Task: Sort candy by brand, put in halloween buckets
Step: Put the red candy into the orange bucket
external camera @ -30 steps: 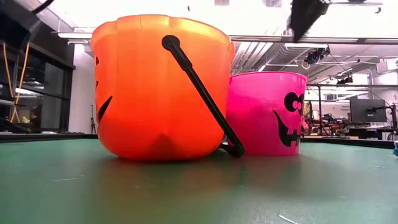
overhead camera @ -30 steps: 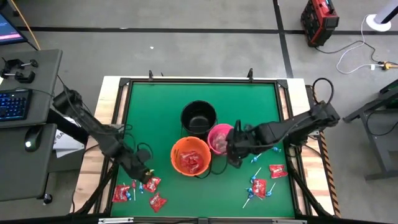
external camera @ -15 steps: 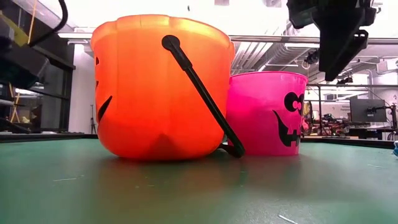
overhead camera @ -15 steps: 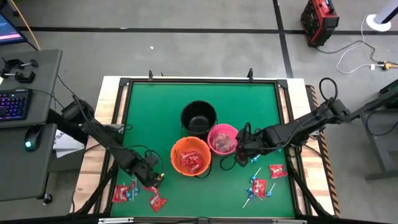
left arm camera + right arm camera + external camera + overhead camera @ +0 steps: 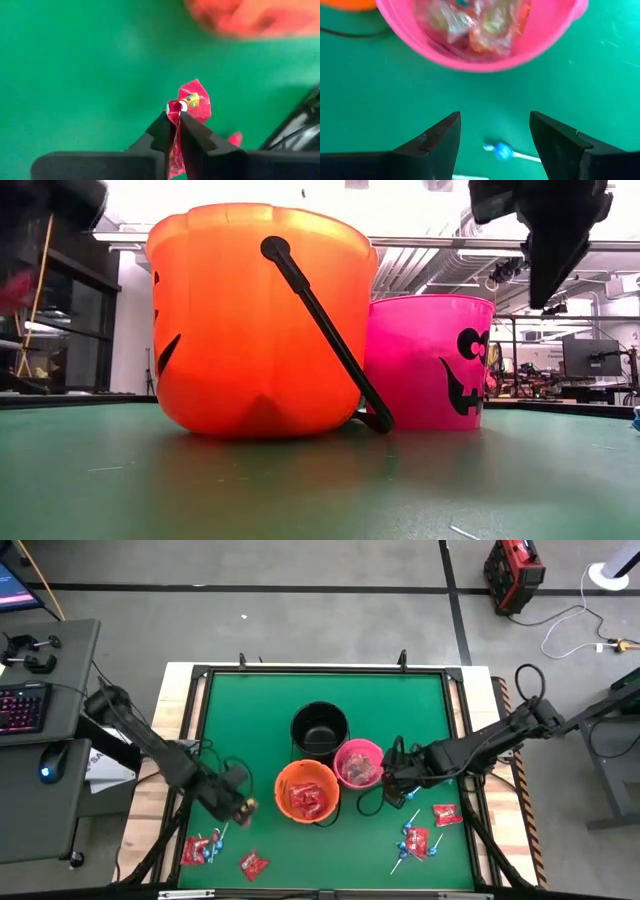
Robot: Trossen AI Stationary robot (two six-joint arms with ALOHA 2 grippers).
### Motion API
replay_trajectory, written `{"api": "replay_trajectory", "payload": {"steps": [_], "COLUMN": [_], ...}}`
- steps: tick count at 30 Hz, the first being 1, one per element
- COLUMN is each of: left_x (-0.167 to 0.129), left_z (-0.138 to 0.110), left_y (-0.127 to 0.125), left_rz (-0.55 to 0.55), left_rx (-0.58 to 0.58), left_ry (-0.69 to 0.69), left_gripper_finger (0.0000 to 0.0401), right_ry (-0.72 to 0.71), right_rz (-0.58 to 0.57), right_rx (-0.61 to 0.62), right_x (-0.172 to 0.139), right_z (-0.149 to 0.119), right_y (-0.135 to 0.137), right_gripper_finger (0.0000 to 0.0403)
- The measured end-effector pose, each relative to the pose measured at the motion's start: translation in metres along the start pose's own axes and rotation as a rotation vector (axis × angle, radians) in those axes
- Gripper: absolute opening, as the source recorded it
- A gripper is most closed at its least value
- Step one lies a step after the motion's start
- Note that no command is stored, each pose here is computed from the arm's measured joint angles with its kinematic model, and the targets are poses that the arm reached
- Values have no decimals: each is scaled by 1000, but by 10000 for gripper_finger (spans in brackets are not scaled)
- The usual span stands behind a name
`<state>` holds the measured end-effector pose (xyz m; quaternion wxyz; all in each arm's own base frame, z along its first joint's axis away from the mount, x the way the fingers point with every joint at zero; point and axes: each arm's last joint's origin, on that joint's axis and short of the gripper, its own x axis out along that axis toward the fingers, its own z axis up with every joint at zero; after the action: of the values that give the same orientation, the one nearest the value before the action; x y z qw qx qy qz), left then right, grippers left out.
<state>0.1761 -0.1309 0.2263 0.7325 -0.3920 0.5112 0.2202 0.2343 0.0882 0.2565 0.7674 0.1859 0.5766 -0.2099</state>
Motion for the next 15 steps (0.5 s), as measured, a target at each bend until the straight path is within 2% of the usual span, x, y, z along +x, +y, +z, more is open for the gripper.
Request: {"api": "replay_trajectory", "payload": {"steps": [4,8,12,15], "left_x": [-51,-81,-77,-60], "left_z": [29,55,72,83], "left_y": [-3,-17,-38,-52], "left_rz": [-110,-183,-243,-211], "left_rx": [86,224,414,503], "left_ry": [-257,-500,-611,-649], "left_gripper_finger": [4,2,2,5], "right_ry": [-15,-92,-143,-144], "right_rz": [-12,6,29,44], "right_rx": [6,75,145,156], "right_x": [-15,-29,-39,-41], "right_z": [-4,-5,-6,-6], "right_y": [-11,-20,-25,-26], "right_gripper_finger": [229,229,229,229]}}
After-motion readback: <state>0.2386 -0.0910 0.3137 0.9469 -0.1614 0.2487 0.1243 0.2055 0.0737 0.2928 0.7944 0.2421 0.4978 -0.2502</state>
